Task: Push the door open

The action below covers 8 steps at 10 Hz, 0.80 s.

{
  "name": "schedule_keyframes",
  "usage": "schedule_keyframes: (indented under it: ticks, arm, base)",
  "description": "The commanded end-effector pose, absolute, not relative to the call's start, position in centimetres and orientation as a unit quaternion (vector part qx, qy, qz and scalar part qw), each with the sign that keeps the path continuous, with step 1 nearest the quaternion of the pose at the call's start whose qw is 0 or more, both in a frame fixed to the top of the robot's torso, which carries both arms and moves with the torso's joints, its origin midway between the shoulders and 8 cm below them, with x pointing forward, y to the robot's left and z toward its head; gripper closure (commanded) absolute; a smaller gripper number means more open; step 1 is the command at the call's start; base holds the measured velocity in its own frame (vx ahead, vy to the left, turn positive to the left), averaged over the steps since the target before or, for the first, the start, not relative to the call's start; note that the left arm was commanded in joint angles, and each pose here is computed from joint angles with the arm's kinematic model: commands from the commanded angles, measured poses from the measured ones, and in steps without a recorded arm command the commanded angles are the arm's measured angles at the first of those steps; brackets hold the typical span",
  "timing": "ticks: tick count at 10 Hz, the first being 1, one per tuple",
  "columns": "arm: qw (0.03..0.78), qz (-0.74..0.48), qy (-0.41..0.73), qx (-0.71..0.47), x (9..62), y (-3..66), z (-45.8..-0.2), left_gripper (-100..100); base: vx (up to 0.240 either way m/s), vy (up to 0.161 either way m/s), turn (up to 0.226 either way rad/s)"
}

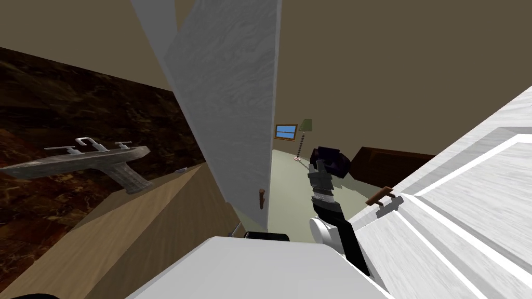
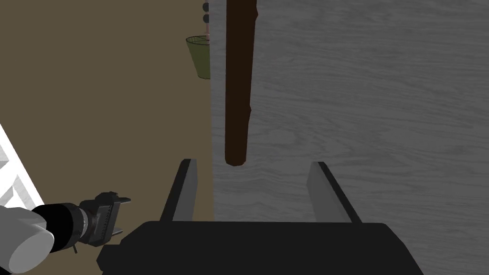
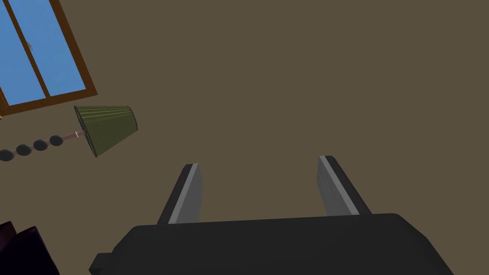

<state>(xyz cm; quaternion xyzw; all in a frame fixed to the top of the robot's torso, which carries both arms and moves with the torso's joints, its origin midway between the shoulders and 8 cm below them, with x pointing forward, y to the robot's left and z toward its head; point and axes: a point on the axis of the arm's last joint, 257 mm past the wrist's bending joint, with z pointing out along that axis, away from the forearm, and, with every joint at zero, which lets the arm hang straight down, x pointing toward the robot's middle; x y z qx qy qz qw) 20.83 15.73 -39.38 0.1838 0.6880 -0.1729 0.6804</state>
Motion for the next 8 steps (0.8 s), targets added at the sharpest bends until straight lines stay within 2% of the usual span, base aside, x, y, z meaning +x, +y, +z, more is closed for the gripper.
schedule_keyframes:
  ticks: [1, 2, 4, 8]
  arm:
    - [0.686, -0.154, 0.692, 0.166, 21.7, 16.8, -39.3, -100]
    - [0.691, -0.144, 0.693, 0.148, 22.3, 17.0, -39.2, -100]
    - [0.685, -0.145, 0.694, 0.165, 22.4, 17.5, -39.3, -100]
    - [0.685, -0.138, 0.696, 0.164, 23.8, 17.8, -39.3, -100]
  base:
    - [0.0, -0.231, 0.184]
    - [0.006, -0.198, 0.13]
    - [0.056, -0.096, -0.009]
    - [0.201, -0.088, -0.029]
